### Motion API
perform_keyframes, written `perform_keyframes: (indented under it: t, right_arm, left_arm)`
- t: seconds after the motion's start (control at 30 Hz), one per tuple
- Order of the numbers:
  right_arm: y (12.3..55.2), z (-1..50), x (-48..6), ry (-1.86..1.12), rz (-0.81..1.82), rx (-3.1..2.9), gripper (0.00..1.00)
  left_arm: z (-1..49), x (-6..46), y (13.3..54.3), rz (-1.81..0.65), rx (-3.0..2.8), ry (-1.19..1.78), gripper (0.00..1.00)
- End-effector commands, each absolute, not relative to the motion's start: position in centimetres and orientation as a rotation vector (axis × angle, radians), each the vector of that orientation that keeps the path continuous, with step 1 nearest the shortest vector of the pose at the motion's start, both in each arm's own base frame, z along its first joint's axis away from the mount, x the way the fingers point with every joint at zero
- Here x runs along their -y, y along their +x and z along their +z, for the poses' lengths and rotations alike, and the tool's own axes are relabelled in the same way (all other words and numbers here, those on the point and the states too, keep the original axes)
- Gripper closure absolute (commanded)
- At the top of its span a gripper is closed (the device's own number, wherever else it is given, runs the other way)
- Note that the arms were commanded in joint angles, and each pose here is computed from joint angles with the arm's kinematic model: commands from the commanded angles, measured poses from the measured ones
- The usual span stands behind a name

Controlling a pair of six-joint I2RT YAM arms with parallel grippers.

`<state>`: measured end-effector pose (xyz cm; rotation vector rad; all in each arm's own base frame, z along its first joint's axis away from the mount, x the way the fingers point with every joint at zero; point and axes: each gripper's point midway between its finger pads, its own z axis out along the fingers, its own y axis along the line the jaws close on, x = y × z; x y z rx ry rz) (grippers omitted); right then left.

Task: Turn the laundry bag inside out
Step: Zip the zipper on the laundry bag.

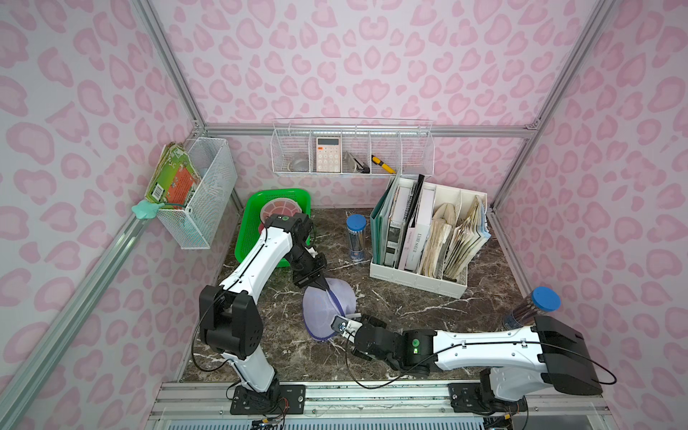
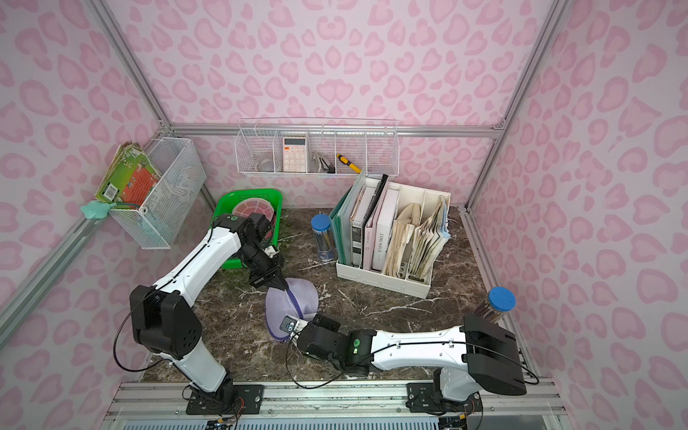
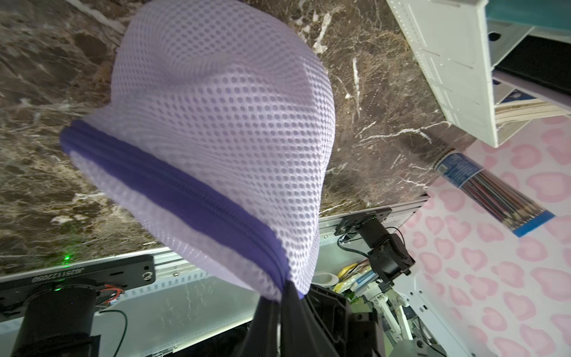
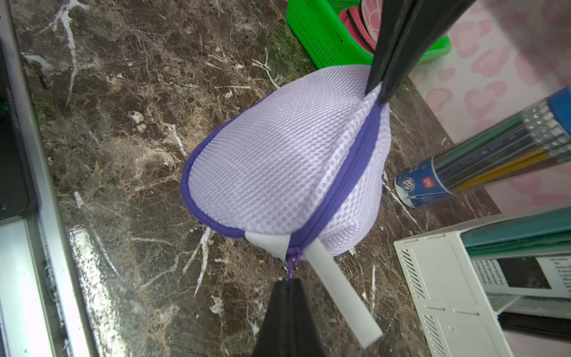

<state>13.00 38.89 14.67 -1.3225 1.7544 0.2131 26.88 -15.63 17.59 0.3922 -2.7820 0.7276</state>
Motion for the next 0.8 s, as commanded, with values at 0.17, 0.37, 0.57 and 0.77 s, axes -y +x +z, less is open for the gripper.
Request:
perform_keyframes:
  t: [0.17, 0.37, 0.57, 0.77]
  right_arm:
    - [15.8, 15.8, -37.9, -1.180, 0.293, -1.874, 0.62]
    - [17.8, 18.8, -38.3, -0.966, 0.412, -1.880, 0.23]
    - [19.7, 19.5, -39.2, -0.798, 0.515, -1.874, 0.13]
    - [20.7, 17.1, -41.0, -0.812, 0.479, -1.916, 0.15]
  left_arm:
    - [16.8, 16.5, 28.1, 0.808, 2.805, 0.468, 1.00]
    - [16.9, 17.0, 28.9, 0.829, 2.809, 0.574, 1.00]
    - [16.1, 17.4, 28.9, 0.855, 2.761, 0.654, 1.00]
    - [16.3, 17.5, 29.0, 0.861, 2.761, 0.663, 1.00]
